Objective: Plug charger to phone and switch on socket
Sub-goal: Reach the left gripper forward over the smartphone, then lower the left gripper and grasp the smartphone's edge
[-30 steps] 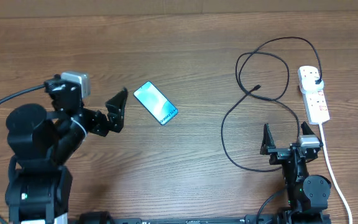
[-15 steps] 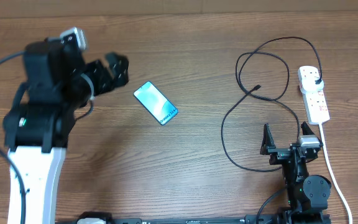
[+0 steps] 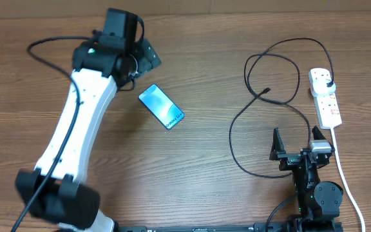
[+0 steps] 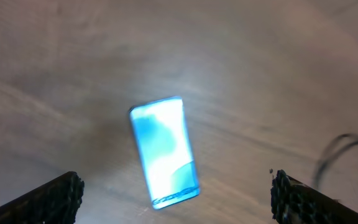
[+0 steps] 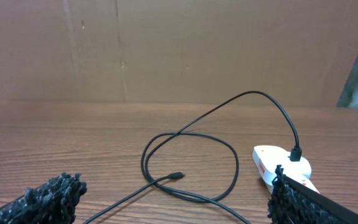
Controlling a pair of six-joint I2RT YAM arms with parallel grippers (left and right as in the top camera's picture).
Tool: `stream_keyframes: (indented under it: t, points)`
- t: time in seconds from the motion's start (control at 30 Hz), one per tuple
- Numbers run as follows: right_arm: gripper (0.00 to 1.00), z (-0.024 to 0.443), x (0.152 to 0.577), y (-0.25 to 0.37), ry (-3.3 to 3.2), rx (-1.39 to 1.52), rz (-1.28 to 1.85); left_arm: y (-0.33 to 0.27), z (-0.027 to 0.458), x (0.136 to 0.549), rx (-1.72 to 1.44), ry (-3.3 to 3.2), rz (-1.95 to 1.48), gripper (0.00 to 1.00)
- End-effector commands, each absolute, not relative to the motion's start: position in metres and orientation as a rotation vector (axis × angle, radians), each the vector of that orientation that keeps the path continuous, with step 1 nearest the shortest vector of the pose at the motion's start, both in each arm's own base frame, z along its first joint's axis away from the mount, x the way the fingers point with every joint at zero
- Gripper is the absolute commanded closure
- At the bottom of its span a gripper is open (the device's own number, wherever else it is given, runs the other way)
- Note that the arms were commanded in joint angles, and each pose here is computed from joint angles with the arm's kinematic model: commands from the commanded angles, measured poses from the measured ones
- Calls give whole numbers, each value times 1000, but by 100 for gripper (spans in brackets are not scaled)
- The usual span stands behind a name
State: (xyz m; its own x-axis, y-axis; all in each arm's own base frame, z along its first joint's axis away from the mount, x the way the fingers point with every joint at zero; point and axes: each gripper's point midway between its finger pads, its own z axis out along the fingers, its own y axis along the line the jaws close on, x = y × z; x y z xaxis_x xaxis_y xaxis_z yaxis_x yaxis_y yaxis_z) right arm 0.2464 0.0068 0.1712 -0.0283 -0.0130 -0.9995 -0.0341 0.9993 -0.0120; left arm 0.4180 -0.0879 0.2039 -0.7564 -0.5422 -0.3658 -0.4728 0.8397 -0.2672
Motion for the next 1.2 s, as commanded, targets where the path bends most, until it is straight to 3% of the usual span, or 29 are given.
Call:
stream_keyframes:
  t: [0.0, 0.23, 0.53, 1.17]
  points:
    - [0, 170, 246, 8, 1594, -45, 18, -98, 170, 416, -801, 2699, -222, 0]
    - [0, 170, 246, 8, 1594, -45, 18, -116, 103, 399, -1119, 2877, -238, 0]
    - [0, 170, 246, 8, 1594, -45, 18, -135, 27, 395, -1204, 3046, -254, 0]
    - [0, 170, 246, 8, 1594, -45, 18, -131, 17, 416, -1152, 2956, -198, 0]
